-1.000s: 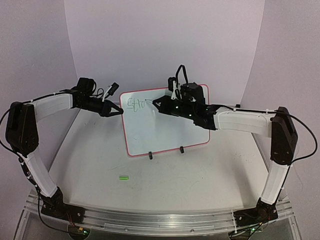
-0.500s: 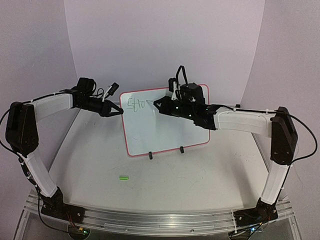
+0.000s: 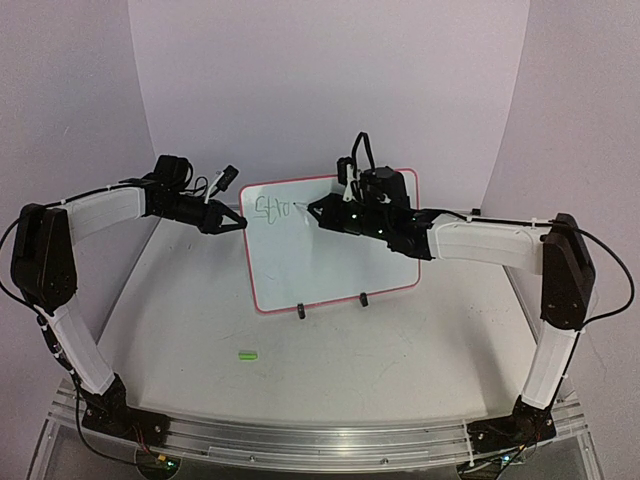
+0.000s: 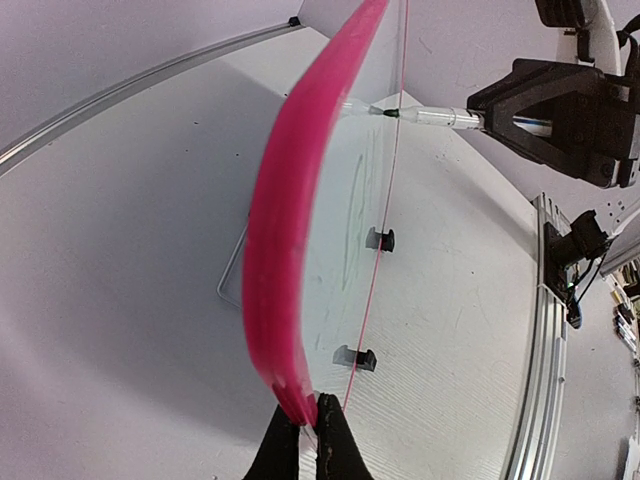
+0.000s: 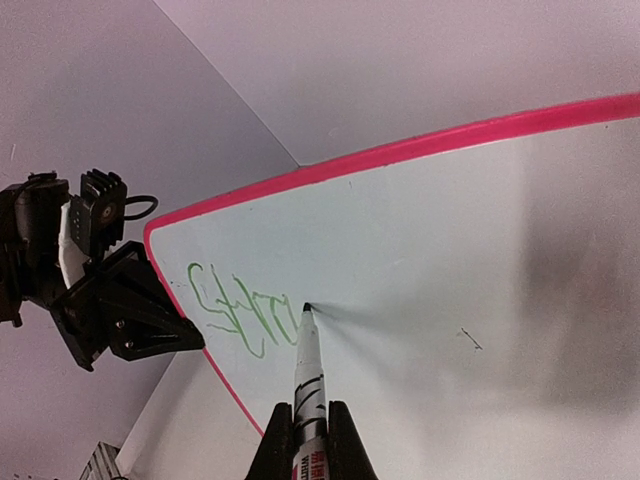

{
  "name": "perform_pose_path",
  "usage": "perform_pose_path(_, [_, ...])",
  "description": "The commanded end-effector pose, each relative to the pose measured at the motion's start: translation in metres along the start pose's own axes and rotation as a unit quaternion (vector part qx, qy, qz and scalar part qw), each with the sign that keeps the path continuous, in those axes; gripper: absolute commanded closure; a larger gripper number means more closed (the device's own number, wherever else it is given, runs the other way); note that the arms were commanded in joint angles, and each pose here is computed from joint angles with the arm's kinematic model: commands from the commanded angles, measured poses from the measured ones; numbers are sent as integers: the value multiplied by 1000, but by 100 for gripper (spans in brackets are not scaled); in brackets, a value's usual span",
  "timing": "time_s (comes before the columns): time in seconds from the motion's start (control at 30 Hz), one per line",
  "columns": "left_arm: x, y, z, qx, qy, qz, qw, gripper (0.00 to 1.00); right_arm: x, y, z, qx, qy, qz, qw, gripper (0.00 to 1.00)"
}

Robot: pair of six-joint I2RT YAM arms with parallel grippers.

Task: Write a sentence on the whiteboard
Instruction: Write a sentence at the center of the board.

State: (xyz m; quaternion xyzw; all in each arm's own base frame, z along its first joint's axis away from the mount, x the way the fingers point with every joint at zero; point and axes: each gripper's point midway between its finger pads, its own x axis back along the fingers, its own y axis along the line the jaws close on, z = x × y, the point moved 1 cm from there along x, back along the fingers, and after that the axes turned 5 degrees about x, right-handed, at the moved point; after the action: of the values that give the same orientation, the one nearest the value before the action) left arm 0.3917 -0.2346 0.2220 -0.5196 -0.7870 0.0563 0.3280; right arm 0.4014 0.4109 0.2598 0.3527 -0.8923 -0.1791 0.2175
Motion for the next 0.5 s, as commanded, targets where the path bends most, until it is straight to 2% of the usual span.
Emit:
perform_pose_path(0.0, [3,1,4,-27,12,-30,999,100,-3,-6,6,2,9,2,1000,100])
perform_pose_path(0.2, [4,1,3,-28,11,-31,999,100,0,-10,19,-4,25,2,1000,100])
perform_pose_path(0.47, [4,1,3,-28,11,-31,999,100,2,-9,14,-4,18,5,1000,100])
